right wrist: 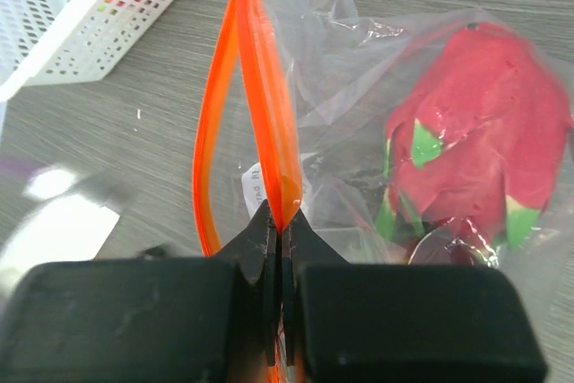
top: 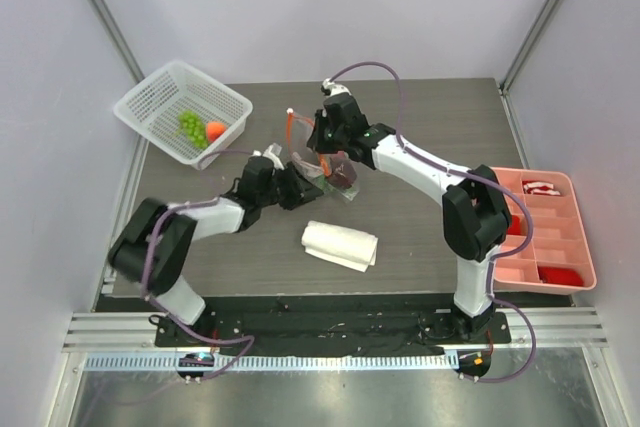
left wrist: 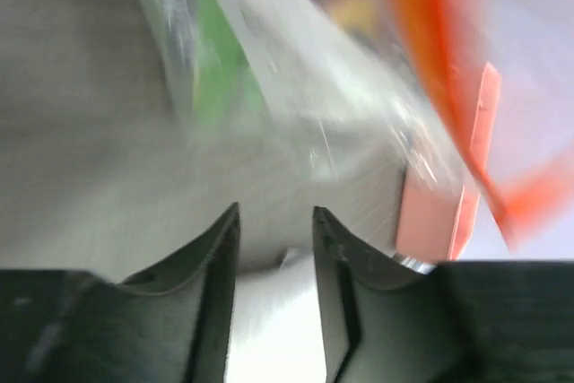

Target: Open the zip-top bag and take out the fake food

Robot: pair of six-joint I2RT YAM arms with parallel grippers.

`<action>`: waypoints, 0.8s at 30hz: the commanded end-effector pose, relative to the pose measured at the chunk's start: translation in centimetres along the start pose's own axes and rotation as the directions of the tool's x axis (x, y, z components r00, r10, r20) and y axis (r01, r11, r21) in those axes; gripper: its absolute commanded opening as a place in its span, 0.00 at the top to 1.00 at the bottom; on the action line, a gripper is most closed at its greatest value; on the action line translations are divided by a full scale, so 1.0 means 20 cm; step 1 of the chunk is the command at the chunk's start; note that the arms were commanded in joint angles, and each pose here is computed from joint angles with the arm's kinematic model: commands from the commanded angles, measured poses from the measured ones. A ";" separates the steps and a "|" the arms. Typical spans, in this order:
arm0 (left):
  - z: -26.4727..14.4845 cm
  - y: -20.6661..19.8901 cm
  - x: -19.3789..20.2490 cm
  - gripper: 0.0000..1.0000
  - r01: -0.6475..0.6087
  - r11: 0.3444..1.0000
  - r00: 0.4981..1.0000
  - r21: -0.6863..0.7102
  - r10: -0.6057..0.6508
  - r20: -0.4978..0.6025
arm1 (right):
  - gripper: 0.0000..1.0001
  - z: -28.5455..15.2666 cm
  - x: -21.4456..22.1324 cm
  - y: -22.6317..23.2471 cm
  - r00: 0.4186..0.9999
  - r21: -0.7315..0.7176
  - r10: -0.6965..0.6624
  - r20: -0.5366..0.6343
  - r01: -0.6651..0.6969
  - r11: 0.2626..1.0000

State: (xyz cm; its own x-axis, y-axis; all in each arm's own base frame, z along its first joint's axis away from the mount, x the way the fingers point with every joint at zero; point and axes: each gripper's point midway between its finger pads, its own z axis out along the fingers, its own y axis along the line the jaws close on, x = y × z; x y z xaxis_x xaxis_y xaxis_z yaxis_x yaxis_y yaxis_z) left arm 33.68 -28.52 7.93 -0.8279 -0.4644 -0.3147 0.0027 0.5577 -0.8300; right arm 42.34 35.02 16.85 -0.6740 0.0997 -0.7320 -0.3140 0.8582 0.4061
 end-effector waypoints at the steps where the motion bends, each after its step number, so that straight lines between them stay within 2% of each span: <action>1: -0.34 -0.12 -0.03 0.57 -0.183 0.983 0.977 -0.015 0.183 0.105 | 0.99 -0.12 -0.10 0.00 0.996 0.020 -0.069 0.058 0.068 0.998; 3: -0.42 -0.21 -0.09 0.57 -0.224 0.974 0.964 -0.019 0.225 0.141 | 0.99 -0.14 -0.10 -0.02 0.995 0.048 -0.079 0.062 0.076 0.996; 4: -0.45 -0.20 -0.08 0.57 -0.217 0.975 0.967 -0.051 0.222 0.123 | 0.99 -0.16 -0.13 -0.02 0.993 0.058 -0.088 0.074 0.084 0.995; 7: -0.50 -0.38 -0.21 0.58 -0.215 0.976 0.961 -0.013 0.214 0.174 | 0.99 -0.20 -0.15 0.00 0.989 0.085 -0.119 0.086 0.112 0.990; 12: -0.38 -0.38 -0.44 0.66 -0.065 0.998 0.972 -0.027 0.070 0.223 | 0.99 -0.24 -0.19 0.06 0.986 0.091 -0.127 0.104 0.117 0.989; 13: -0.36 -0.43 -0.47 0.73 -0.032 0.999 0.976 0.012 0.029 0.215 | 0.99 -0.24 -0.19 0.06 0.986 0.098 -0.124 0.111 0.113 0.989; 14: -0.34 -0.44 -0.50 0.74 -0.026 0.999 0.977 0.022 0.020 0.214 | 0.99 -0.24 -0.19 0.06 0.986 0.099 -0.121 0.113 0.110 0.989; 19: -0.18 -0.34 -0.55 0.77 0.025 0.999 0.980 -0.024 -0.019 0.196 | 0.99 -0.27 -0.23 0.06 0.984 0.129 -0.085 0.154 0.066 0.989; 21: -0.16 -0.36 -0.55 0.76 0.032 0.999 0.980 0.012 -0.034 0.197 | 0.99 -0.29 -0.25 0.07 0.982 0.131 -0.075 0.176 0.052 0.990; 24: -0.07 -0.35 -0.53 0.76 0.039 0.999 0.990 0.028 -0.042 0.137 | 0.99 -0.31 -0.26 0.14 0.978 0.087 -0.075 0.197 0.058 0.994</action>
State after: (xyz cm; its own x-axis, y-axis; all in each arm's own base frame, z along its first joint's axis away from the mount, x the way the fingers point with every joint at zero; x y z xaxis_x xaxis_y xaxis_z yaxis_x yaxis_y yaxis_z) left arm 40.23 -24.61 14.97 -0.7313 -0.5852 -0.3504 -0.0880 0.5904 -0.8023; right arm 40.84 33.22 18.02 -0.6184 0.0219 -0.7856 -0.2748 0.9305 0.2422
